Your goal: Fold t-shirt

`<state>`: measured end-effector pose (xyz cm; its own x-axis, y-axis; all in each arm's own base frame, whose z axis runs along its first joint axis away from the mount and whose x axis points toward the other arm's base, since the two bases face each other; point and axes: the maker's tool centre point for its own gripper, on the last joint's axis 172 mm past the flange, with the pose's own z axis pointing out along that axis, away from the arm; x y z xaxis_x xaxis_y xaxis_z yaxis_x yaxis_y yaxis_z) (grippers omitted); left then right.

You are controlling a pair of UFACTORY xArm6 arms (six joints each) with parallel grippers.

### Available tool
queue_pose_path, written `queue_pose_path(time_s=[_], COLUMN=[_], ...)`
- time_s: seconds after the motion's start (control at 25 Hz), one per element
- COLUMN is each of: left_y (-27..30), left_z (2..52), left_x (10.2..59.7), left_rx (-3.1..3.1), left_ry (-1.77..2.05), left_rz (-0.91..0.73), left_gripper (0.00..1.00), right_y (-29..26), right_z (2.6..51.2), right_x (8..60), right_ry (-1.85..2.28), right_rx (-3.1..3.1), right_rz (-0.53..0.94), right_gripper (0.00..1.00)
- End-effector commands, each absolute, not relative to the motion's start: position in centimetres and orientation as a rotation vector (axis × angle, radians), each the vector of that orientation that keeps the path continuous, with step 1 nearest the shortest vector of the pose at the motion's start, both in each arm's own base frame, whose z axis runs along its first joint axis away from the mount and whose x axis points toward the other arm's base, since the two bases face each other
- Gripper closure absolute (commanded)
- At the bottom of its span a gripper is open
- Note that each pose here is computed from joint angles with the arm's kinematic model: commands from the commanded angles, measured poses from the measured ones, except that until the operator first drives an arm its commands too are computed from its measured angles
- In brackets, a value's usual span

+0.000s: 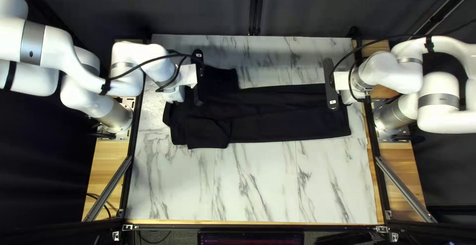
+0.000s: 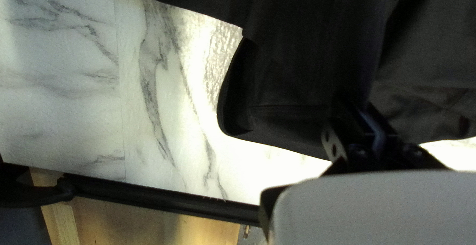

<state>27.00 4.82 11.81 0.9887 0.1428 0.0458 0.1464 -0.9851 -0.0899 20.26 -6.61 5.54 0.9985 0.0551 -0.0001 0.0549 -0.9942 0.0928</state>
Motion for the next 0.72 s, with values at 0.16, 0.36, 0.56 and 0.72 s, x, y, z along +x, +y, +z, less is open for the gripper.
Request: queue_pose_path(time_s=[0.16, 0.36, 0.56, 0.72], left_y=[4.7, 4.4, 3.9, 2.9], left_z=[11.3, 11.0, 10.5, 10.6], left_x=[26.6, 26.4, 26.5, 26.8], left_rx=[-3.036, -3.038, -3.045, -3.051], left_ry=[-0.231, -0.238, -0.24, -0.227], left_rz=[-0.049, -0.046, -0.047, -0.045], left_gripper=[1.0, 1.0, 0.98, 0.47], right_y=[-5.9, -5.3, -4.7, -4.1], right_z=[4.4, 4.3, 4.0, 3.9], right_x=[20.5, 20.2, 20.4, 21.1], right_ry=[0.089, 0.087, 0.088, 0.1], right_rx=[3.06, 3.062, 3.067, 3.068], right_rz=[0.003, 0.003, 0.004, 0.005], right_gripper=[1.0, 1.0, 1.0, 1.0])
